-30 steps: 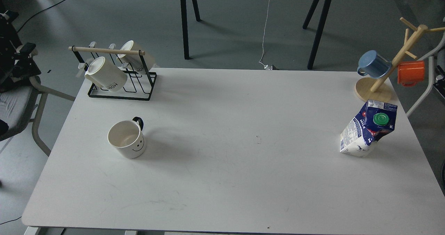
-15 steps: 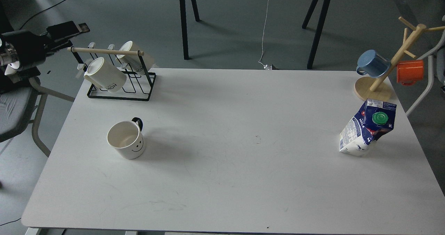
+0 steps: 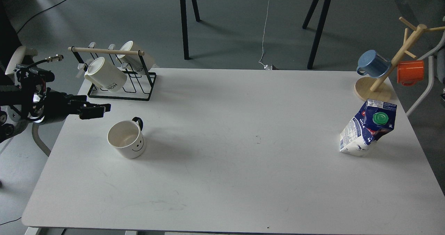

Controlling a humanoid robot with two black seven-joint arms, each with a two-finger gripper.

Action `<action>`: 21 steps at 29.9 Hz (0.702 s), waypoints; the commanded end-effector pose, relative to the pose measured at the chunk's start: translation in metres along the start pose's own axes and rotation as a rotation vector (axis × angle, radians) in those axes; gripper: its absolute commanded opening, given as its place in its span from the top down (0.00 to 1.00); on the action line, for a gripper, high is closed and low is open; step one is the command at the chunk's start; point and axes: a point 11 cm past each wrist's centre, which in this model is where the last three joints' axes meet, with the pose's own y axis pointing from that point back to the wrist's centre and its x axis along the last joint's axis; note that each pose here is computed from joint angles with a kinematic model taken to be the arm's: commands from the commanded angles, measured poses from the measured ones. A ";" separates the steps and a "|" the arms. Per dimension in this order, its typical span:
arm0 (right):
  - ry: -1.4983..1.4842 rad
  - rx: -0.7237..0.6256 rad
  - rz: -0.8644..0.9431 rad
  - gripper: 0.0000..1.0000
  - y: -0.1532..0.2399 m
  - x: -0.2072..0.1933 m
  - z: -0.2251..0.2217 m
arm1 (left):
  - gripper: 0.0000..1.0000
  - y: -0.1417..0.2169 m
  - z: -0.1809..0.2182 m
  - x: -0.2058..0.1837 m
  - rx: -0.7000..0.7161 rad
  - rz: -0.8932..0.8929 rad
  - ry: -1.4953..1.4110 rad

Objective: Place cup and milk with both arms
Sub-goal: 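Reach the left gripper toward the white smiley mug and grasp its rim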

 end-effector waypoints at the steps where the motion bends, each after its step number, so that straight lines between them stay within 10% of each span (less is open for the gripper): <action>1: -0.001 0.002 -0.001 0.02 0.000 0.000 0.000 | 0.00 -0.012 0.006 -0.009 -0.014 -0.015 0.012; 21: -0.001 0.000 0.005 0.02 0.002 0.002 0.000 | 0.09 -0.036 0.015 -0.065 -0.026 -0.075 0.059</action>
